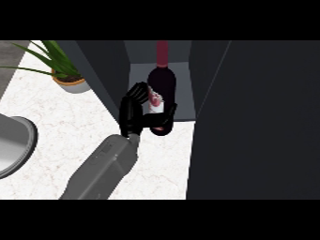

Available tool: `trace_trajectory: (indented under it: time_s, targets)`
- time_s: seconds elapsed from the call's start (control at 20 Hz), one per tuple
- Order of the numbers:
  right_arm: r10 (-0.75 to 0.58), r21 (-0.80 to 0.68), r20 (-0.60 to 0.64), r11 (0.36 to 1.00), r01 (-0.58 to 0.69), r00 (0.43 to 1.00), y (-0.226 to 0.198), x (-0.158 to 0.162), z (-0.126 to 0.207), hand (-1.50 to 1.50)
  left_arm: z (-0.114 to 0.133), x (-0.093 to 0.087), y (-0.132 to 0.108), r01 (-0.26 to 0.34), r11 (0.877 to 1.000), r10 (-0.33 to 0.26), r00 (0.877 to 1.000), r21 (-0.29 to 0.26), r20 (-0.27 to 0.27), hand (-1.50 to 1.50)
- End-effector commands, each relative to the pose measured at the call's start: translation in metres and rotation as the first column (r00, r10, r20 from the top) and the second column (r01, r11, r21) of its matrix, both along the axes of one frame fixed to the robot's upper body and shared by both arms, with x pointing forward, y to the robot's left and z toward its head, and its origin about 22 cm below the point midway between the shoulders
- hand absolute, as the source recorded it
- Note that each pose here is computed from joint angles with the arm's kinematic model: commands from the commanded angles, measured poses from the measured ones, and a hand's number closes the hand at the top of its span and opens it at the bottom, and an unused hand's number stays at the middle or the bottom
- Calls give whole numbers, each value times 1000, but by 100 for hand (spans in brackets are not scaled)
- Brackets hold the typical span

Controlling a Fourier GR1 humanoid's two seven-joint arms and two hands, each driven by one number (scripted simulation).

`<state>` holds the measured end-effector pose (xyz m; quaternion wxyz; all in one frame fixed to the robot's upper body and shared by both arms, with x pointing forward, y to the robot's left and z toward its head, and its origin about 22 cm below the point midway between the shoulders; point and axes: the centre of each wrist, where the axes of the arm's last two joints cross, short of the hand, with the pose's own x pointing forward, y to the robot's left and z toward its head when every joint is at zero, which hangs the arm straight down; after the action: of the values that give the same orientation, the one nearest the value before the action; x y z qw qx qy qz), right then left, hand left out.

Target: Pick up the wine, place it into the cabinet and close the cabinet

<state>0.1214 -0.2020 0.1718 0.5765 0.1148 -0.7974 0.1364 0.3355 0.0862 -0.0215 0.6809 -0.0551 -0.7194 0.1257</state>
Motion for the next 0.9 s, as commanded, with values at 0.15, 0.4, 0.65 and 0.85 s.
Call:
trace_trajectory:
  time_s: [0.15,0.4,0.65,0.85]
  targets:
    - [31,79,47,996,-35,998,-12,-44,33,-150,13,28,0,-17,1000,17,999,-6,-33,150]
    - [20,86,36,996,-23,999,-12,-33,22,-150,20,39,-2,-18,1000,18,999,-11,-28,150]
    - [39,72,49,997,-42,998,-9,-19,22,-150,39,54,-10,-50,999,49,998,-15,-25,150]
    - [51,69,52,996,-54,997,-14,-30,30,-150,42,67,-4,-67,998,67,998,2,-21,150]
